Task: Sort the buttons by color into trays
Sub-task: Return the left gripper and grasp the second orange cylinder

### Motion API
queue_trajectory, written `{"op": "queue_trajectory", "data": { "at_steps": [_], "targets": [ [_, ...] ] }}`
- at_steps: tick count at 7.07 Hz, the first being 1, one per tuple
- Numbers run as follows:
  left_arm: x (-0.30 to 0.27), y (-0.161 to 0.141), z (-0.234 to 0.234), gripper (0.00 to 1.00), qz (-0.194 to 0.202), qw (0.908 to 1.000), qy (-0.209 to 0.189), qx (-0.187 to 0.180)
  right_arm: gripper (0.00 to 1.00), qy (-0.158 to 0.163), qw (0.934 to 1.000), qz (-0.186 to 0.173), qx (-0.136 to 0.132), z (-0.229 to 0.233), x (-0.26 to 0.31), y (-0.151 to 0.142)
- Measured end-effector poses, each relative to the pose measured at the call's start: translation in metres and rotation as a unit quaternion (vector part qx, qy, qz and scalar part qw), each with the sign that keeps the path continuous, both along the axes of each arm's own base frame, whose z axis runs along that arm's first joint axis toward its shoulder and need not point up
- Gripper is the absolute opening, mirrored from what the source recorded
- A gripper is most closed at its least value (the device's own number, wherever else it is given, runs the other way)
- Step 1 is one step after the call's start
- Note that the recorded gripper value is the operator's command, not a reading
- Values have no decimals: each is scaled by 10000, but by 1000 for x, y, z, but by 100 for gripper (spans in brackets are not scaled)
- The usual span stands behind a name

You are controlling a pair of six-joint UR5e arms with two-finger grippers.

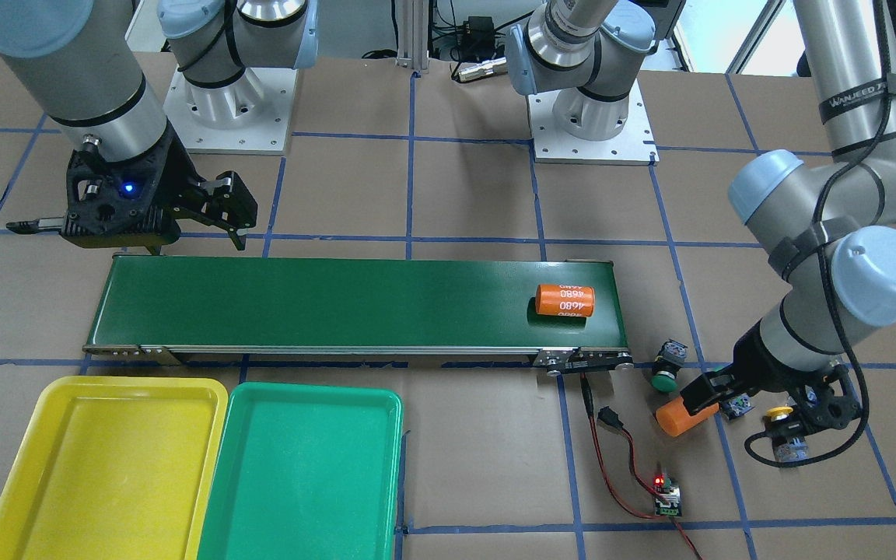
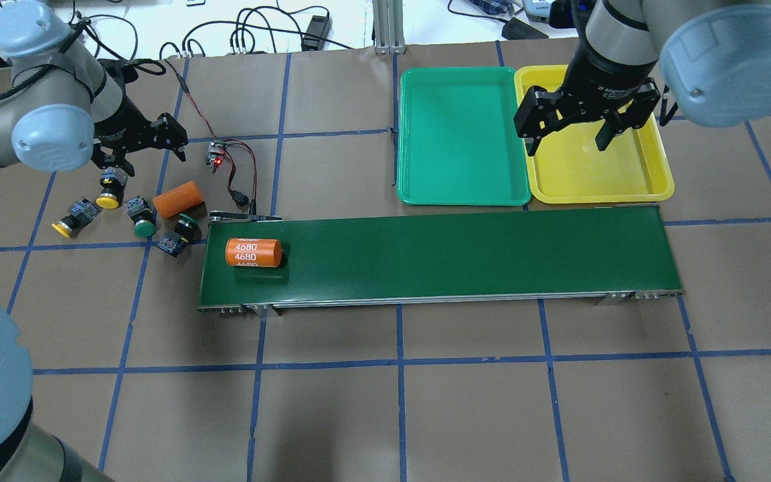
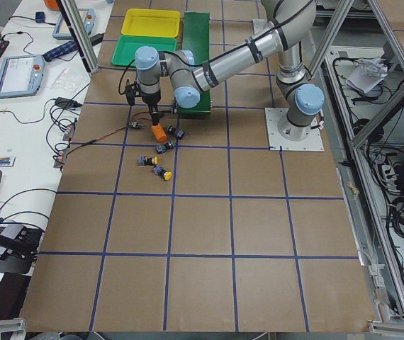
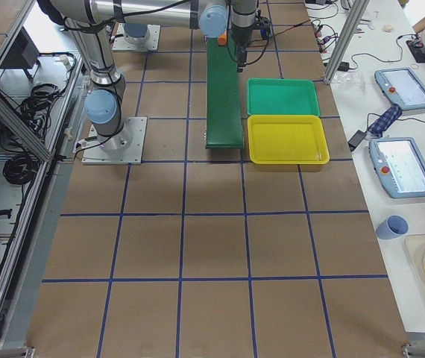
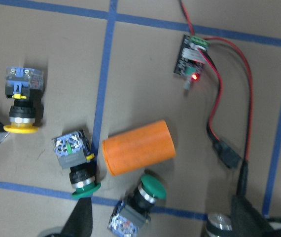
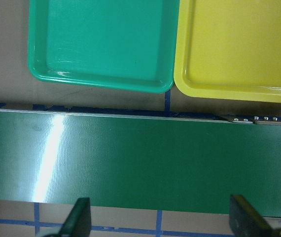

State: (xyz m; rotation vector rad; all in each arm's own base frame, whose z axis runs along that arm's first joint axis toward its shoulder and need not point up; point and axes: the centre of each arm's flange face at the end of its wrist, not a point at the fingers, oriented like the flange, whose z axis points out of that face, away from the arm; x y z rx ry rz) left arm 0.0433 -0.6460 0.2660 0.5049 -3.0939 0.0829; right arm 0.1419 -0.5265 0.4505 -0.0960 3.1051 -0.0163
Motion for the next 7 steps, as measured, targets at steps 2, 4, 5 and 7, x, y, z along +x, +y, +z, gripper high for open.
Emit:
{"op": "queue_trajectory", "data": {
  "at_steps": [2, 4, 5, 7],
  "targets": [
    [1, -7, -38, 100, 318, 9992, 71, 225, 100, 0, 10000, 0, 0, 0, 0, 0],
    [0, -5, -50, 100, 363, 9988, 79, 331, 100, 0, 10000, 1, 0, 0, 0, 0],
    [0, -6, -52, 100, 357, 9987, 70, 350, 100, 0, 10000, 3, 0, 0, 0, 0],
    [4, -7, -61, 100, 339, 9984, -51, 443, 100, 0, 10000, 4, 0, 0, 0, 0]
  ]
}}
